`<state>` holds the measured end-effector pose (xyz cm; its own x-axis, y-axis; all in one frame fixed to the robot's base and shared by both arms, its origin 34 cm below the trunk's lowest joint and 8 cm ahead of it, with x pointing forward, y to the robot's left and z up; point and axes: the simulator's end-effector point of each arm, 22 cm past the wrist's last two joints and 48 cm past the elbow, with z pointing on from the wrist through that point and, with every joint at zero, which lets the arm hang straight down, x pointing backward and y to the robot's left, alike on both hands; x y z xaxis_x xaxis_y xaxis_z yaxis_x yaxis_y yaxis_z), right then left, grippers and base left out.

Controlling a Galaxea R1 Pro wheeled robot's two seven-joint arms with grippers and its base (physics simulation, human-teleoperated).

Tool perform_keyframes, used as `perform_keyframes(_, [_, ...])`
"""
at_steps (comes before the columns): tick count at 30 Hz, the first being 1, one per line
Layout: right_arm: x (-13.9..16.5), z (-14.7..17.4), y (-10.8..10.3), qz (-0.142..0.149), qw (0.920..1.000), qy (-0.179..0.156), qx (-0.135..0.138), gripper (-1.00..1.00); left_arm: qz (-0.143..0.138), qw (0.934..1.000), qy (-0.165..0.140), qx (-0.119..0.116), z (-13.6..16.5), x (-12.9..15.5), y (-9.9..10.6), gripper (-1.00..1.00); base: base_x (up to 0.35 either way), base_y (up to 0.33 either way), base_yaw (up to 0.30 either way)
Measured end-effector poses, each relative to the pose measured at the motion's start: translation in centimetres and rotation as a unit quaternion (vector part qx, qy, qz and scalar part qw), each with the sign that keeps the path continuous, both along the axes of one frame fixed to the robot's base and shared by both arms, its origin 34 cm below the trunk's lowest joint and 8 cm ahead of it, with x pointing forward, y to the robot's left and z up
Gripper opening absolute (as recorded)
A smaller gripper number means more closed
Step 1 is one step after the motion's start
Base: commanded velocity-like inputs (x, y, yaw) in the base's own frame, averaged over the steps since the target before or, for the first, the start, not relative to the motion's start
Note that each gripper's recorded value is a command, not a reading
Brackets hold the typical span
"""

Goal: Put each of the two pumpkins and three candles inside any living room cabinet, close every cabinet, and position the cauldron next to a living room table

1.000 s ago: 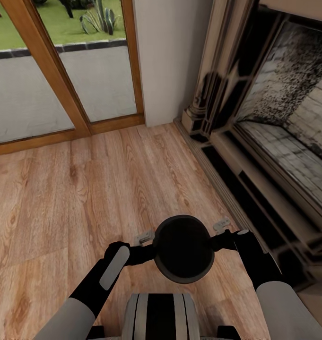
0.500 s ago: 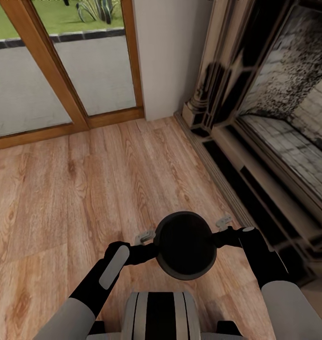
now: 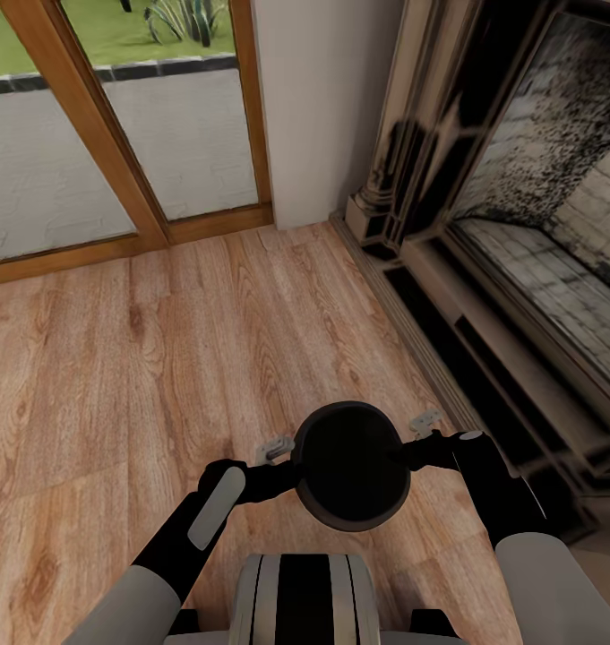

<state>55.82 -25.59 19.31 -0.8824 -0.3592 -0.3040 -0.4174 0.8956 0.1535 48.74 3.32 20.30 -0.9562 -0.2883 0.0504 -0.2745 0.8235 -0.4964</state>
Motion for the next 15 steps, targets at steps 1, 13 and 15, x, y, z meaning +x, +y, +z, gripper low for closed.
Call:
perform_keyframes(1, [0.0,0.0,0.0,0.0,1.0,0.0,0.0,-1.0,0.0,1.0,0.0,0.0,0.0,0.0,0.0,-1.0,0.0,0.0,0.0])
perform_keyframes(13, [0.03,-0.03,-0.02,0.0,1.0,0.001,0.001,-1.0,0.003,0.9999,0.001,0.01,-0.01,0.17,0.07,-1.0,0.0,0.0,0.0])
perform_keyframes(15, [0.04,-0.03,-0.02,0.0,1.0,0.001,0.001,-1.0,0.002,0.9999,0.001,0.01,0.0,0.21,0.08,-1.0,0.0,0.0,0.0])
